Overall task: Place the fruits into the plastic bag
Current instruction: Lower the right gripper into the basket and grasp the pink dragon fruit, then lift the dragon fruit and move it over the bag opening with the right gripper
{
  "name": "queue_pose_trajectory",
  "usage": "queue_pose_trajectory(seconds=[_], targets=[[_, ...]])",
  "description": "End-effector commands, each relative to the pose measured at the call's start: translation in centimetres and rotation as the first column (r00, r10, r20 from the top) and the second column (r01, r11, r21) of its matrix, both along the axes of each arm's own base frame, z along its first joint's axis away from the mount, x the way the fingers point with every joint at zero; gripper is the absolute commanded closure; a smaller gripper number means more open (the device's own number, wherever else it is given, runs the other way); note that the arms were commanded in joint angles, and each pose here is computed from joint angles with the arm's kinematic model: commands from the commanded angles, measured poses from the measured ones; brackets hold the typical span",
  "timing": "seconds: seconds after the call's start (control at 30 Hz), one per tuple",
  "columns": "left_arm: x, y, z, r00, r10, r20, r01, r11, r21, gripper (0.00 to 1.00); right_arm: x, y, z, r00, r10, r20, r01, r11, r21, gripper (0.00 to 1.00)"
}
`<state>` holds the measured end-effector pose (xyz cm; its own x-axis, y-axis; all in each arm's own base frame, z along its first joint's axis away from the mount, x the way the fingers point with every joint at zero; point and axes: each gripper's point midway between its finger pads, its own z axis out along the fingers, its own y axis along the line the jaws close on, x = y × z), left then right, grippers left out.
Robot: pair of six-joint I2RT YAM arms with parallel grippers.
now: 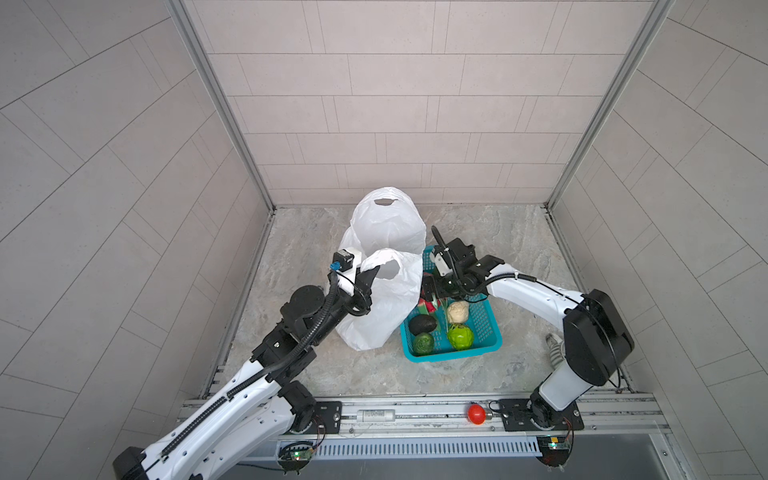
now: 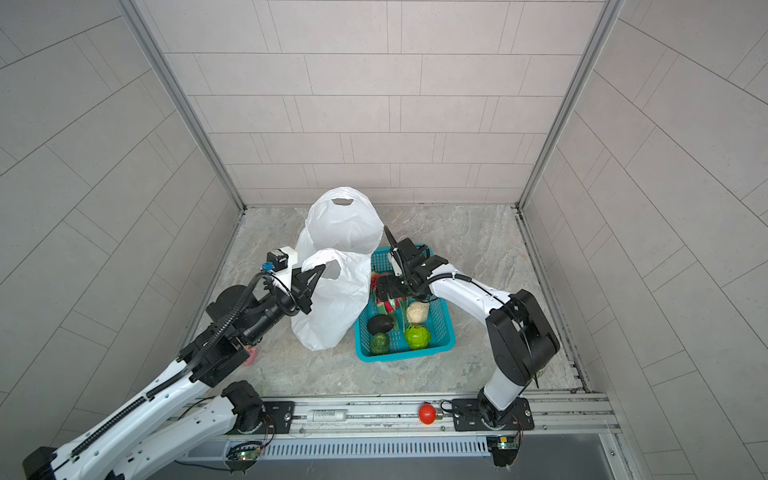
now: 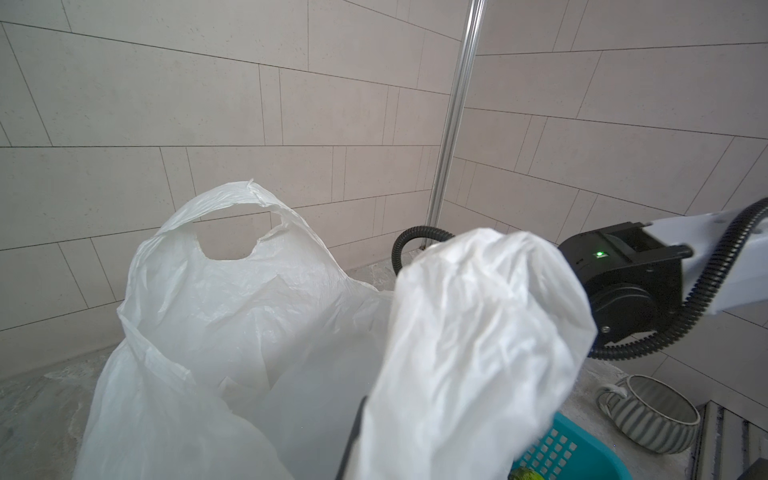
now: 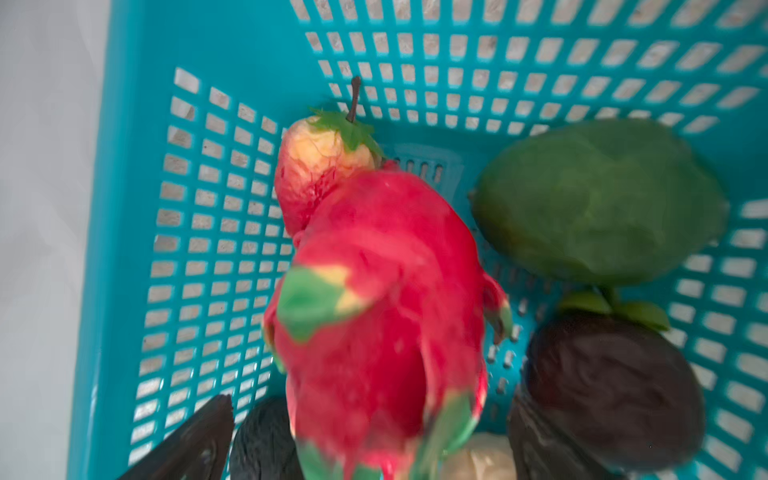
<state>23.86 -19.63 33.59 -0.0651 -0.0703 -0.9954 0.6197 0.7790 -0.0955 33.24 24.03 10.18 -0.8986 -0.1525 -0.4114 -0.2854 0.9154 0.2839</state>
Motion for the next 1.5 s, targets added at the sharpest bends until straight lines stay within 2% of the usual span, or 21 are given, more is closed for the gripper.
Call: queue_pose_trajectory(seconds=[0.0,0.27,0.33,0.43,0.6,0.67,0.87,1.1,1.3,1.47], targets=[[-0.4,-0.2,0.4,1.0,-0.023,0.015,0.023,1.0,-0.018,1.0,1.0,0.0,-1.1,0.999,-0.031,-0.01,0.03,0.998,-0.046,0.01],[-0.8,-0.6,0.1,0.998,-0.058,0.012,0.058,0.998,-0.013,1.0,1.8,-0.5,-4.8,0.998,-0.064,-0.022,0.06,0.986,-0.158,0.01],[-0.9,-0.7,0.0,0.998,-0.065,0.012,0.065,0.998,-0.015,1.0,1.7,-0.6,-5.4,0.998,-0.067,-0.018,0.063,0.986,-0.154,0.06],[-1.0,-0.8,0.0,0.997,-0.073,0.01,0.073,0.997,-0.016,1.0,1.8,-0.3,-5.0,0.998,-0.062,0.002,0.062,0.991,-0.122,0.25],[-1.8,-1.1,-0.3,0.993,-0.116,0.019,0.116,0.993,0.029,1.0,1.6,0.6,-2.1,0.998,-0.022,0.056,0.024,0.999,-0.024,0.72],[-2.1,-1.2,-0.7,0.991,-0.131,0.019,0.13,0.99,0.063,1.0,1.4,0.7,-0.2,0.997,-0.019,0.081,0.016,0.999,0.036,0.81],[-2.6,-0.9,-1.8,0.988,-0.149,0.028,0.143,0.977,0.158,1.0,1.1,-0.4,8.1,0.971,-0.036,0.236,-0.007,0.984,0.179,0.84],[-2.5,-0.4,-2.2,0.992,-0.123,0.033,0.116,0.977,0.177,1.0,0.2,-4.1,17.9,0.871,-0.111,0.478,-0.006,0.971,0.237,0.85],[-2.8,-0.6,-2.2,0.988,-0.142,0.052,0.131,0.975,0.178,1.0,0.4,-2.6,26.9,0.769,-0.108,0.63,-0.136,0.935,0.327,0.84],[-3.0,-0.6,-2.5,0.987,-0.154,0.052,0.143,0.972,0.185,1.0,2.6,0.8,31.3,0.713,-0.106,0.694,-0.249,0.886,0.392,0.83]])
